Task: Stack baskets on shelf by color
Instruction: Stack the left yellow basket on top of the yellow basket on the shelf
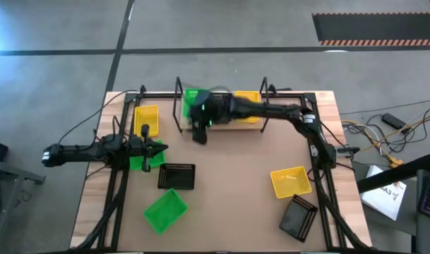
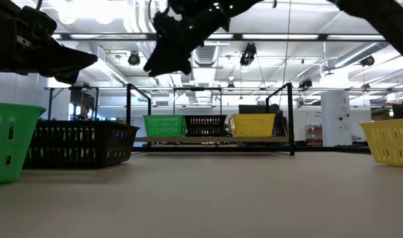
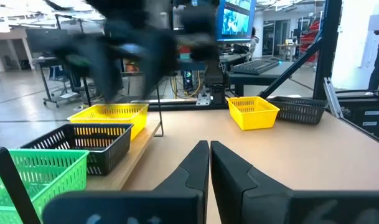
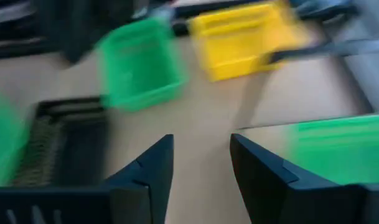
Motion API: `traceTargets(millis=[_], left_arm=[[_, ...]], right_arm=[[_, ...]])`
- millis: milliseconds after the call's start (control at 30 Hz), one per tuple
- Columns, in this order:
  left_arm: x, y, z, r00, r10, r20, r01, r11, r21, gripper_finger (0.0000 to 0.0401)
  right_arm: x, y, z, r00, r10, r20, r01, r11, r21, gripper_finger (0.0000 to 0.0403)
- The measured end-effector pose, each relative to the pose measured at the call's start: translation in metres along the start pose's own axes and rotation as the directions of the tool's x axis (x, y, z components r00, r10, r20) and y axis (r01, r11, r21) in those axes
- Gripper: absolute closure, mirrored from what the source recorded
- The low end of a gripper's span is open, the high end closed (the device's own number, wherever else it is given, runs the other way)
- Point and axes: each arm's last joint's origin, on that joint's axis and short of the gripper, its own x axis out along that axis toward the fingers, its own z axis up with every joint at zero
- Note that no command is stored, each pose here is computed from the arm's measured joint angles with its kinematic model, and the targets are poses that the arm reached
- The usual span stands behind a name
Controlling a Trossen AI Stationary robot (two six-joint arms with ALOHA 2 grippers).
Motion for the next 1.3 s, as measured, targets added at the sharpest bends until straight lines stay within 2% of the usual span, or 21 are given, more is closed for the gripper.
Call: traceTargets(millis=[133, 233, 300, 367, 433, 533, 700, 800, 867, 933, 1000, 1067, 1167, 1233, 1300], left_arm=[[0.0, 0.0, 0.0, 1.0, 0.0, 0.002, 0.0, 1.0, 0.0, 0.0401], [0.0, 0.0, 0.001, 1.0, 0.001, 0.015, 0.0, 1.0, -0.01, 0.0401], [0.0, 0.0, 0.006, 0.998, 0.003, 0.061, 0.005, 0.992, -0.124, 0.0401], [-0.001, 0.001, 0.012, 0.991, 0.03, 0.127, 0.005, 0.965, -0.261, 0.0401], [-0.001, 0.003, 0.017, 0.981, 0.091, 0.17, -0.027, 0.938, -0.345, 0.0401], [0.0, 0.003, 0.019, 0.982, 0.091, 0.168, -0.014, 0.912, -0.411, 0.0401], [0.01, 0.0, 0.018, 0.998, -0.009, 0.062, 0.035, 0.9, -0.434, 0.0401], [0.017, -0.003, 0.023, 0.994, -0.113, 0.006, 0.105, 0.894, -0.435, 0.0401], [0.024, -0.006, 0.027, 0.98, -0.194, -0.051, 0.15, 0.876, -0.458, 0.0401], [0.033, -0.009, 0.033, 0.949, -0.279, -0.15, 0.18, 0.865, -0.469, 0.0401], [0.041, -0.012, 0.036, 0.887, -0.366, -0.28, 0.209, 0.861, -0.463, 0.0401], [0.048, -0.016, 0.046, 0.81, -0.435, -0.394, 0.252, 0.864, -0.436, 0.0401], [0.056, -0.024, 0.059, 0.667, -0.481, -0.569, 0.322, 0.875, -0.362, 0.0401], [0.063, -0.031, 0.074, 0.603, -0.507, -0.616, 0.405, 0.86, -0.311, 0.0401], [0.067, -0.04, 0.081, 0.516, -0.523, -0.679, 0.464, 0.837, -0.291, 0.0401]], right_arm=[[0.015, 0.045, -0.031, 0.993, 0.069, -0.093, -0.065, 0.997, 0.047, 0.0285], [0.013, 0.077, -0.048, 0.989, 0.1, -0.108, -0.088, 0.989, 0.116, 0.0303], [0.009, 0.097, -0.06, 0.989, 0.082, -0.124, -0.061, 0.985, 0.158, 0.0313], [0.004, 0.118, -0.073, 0.99, 0.038, -0.135, -0.012, 0.981, 0.193, 0.0323], [-0.003, 0.137, -0.084, 0.989, -0.017, -0.144, 0.05, 0.972, 0.23, 0.0332], [-0.019, 0.163, -0.095, 0.988, -0.098, -0.118, 0.13, 0.946, 0.297, 0.0343], [-0.038, 0.194, -0.116, 0.976, -0.199, -0.091, 0.219, 0.887, 0.407, 0.0351], [-0.047, 0.205, -0.124, 0.972, -0.221, -0.079, 0.232, 0.853, 0.467, 0.0351], [-0.051, 0.207, -0.128, 0.972, -0.221, -0.079, 0.231, 0.841, 0.49, 0.035], [-0.051, 0.208, -0.133, 0.971, -0.222, -0.089, 0.237, 0.833, 0.5, 0.0351], [-0.052, 0.208, -0.137, 0.968, -0.226, -0.106, 0.248, 0.837, 0.488, 0.0352], [-0.053, 0.208, -0.138, 0.968, -0.226, -0.107, 0.25, 0.849, 0.466, 0.0354], [-0.056, 0.206, -0.139, 0.963, -0.236, -0.134, 0.27, 0.867, 0.419, 0.0355], [-0.059, 0.205, -0.141, 0.958, -0.243, -0.154, 0.285, 0.874, 0.393, 0.0355], [-0.063, 0.205, -0.142, 0.954, -0.248, -0.171, 0.295, 0.885, 0.359, 0.0355]])
